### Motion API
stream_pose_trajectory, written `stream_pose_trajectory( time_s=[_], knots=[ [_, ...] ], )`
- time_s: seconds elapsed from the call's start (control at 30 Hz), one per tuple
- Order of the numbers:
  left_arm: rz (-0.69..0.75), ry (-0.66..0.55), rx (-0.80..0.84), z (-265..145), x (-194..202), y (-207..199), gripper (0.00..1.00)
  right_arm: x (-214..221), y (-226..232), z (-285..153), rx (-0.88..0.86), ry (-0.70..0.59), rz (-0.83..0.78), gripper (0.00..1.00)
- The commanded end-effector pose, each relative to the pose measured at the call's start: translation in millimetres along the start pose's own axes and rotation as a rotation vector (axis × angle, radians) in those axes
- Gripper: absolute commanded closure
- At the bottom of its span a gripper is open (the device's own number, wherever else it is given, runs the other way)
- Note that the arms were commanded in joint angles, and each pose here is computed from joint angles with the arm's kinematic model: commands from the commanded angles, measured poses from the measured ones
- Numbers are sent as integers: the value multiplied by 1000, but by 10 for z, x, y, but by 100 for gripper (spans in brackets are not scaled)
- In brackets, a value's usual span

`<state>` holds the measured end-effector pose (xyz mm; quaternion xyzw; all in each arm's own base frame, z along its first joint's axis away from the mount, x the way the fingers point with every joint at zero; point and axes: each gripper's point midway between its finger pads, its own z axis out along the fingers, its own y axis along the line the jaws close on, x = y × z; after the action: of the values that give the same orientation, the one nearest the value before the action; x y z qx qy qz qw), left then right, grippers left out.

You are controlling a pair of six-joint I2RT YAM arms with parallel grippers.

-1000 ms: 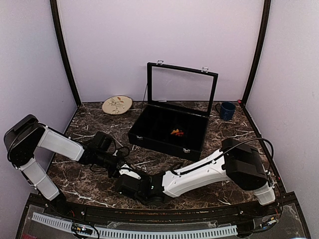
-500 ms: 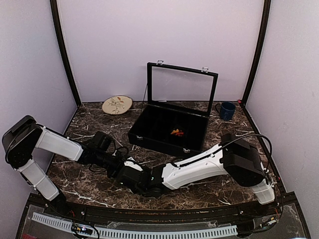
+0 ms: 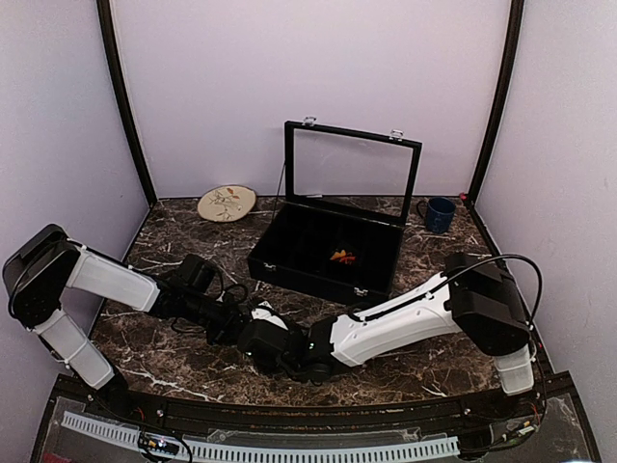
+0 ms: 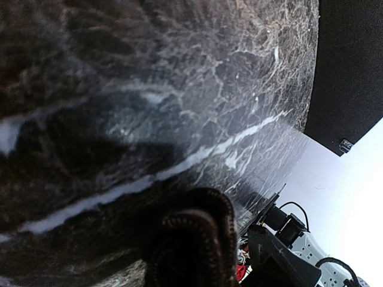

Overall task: Roll the socks
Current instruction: Roll the sock at the center of the board, then pick up the sock from the center of the board.

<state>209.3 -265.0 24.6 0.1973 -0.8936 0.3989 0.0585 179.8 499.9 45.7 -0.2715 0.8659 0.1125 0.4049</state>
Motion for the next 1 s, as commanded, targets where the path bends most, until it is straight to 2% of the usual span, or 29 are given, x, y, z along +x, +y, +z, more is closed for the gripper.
stream_pose_trajectory(
  time_s=[0.0,0.73,0.97],
  knots=[
    [-42,-4,-78,-22,54,234,100,-287,-90,-109,-12,-69,118,34],
    [-29,-27,-79,-12,-29,200,100,-317,-277,-425,-77,-82,213,29],
    [81,-83,-98,-55,-152,88,100,-366,-507,-598,-23,-110,246,29]
  ],
)
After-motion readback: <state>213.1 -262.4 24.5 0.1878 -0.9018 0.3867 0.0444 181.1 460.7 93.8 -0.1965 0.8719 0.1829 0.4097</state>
